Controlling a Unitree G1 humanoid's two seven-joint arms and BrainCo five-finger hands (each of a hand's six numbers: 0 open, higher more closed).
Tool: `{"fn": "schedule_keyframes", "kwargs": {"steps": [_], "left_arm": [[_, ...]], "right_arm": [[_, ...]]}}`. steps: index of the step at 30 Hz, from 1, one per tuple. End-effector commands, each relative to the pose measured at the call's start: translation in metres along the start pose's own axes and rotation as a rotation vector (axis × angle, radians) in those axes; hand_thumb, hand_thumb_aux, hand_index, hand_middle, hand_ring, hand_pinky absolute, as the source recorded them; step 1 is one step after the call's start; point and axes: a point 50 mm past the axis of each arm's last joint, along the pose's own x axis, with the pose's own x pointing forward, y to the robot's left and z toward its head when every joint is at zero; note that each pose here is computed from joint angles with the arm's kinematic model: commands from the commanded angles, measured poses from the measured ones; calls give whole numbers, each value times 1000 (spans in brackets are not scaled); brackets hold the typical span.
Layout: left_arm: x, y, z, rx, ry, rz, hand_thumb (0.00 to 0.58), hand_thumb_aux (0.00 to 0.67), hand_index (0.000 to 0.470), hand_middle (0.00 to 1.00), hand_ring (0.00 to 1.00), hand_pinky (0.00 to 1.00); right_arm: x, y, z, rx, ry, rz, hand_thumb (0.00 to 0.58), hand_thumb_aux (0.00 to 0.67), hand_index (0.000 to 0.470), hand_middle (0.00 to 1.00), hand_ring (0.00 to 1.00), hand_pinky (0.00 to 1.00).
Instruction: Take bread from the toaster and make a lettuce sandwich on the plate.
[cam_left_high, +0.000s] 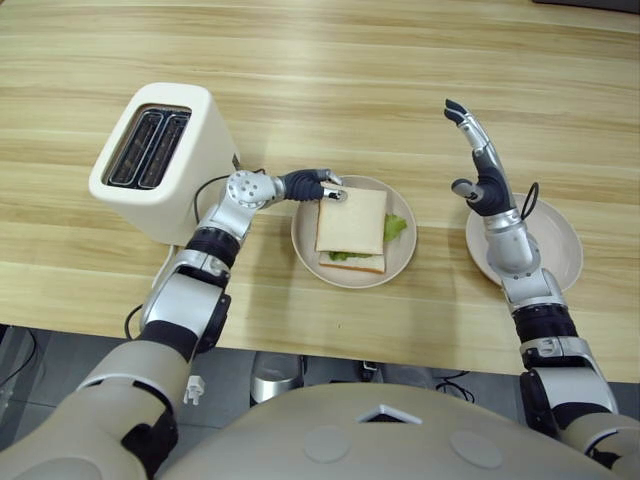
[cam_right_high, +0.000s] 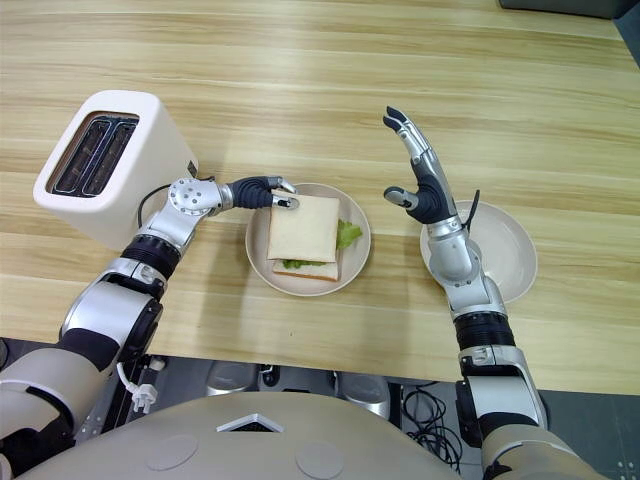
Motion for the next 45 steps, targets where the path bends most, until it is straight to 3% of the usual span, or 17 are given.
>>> {"fn": "schedule_keyframes", "kwargs": {"steps": [1,6,9,10,11,12,13,15,17,19,20,21,29,37,45], "left_arm": [[5,-8,-5,26,38,-46,464,370,254,1000,1000,1000],[6,-14,-6,31,35,-92,487,402,276,1000,1000,1000],[5,-19,-7,35,47,-150,454,357,245,1000,1000,1000],[5,-20,-8,37,51,-167,371,268,184,1000,1000,1000],[5,-21,-9,35,52,-175,104,63,43,1000,1000,1000],[5,-21,-9,34,54,-182,83,50,34,1000,1000,1000],[5,-21,-9,33,55,-184,83,50,34,1000,1000,1000],[4,-20,-9,32,55,-182,175,110,76,1000,1000,1000],[4,-19,-9,34,58,-180,183,116,79,1000,1000,1000],[3,-19,-9,38,61,-177,136,84,58,1000,1000,1000],[3,-18,-9,42,62,-168,40,24,16,1000,1000,1000],[3,-17,-9,43,64,-158,0,0,0,1000,1000,1000],[5,-14,-7,43,52,-102,0,0,0,1000,1000,1000],[7,-1,7,50,-24,26,0,0,0,1000,1000,1000],[6,3,8,30,-44,70,0,0,0,1000,1000,1000]], "right_arm": [[-3,11,1,23,-3,84,0,0,0,0,0,0],[-3,12,1,23,-7,105,0,0,0,0,0,0],[-3,13,1,25,-6,105,0,0,0,0,0,0],[-3,13,1,25,-6,106,0,0,0,0,0,0],[-3,13,1,25,-5,106,0,0,0,0,0,0],[-3,13,1,25,-5,106,0,0,0,0,0,0],[-3,13,1,25,-5,105,0,0,0,0,0,0],[-3,14,1,24,-4,105,0,0,0,0,0,0],[-3,14,2,21,-8,112,0,0,0,0,0,0],[-4,16,3,11,-19,132,0,0,0,0,0,0],[-6,17,4,7,-31,151,0,0,0,0,0,0],[-8,19,6,1,-44,171,0,0,0,0,0,0],[-30,35,19,-65,-160,426,0,0,0,0,0,0],[-43,48,17,-62,-137,577,0,0,0,0,0,0],[-41,80,14,-93,-110,711,0,0,0,0,0,0]]}}
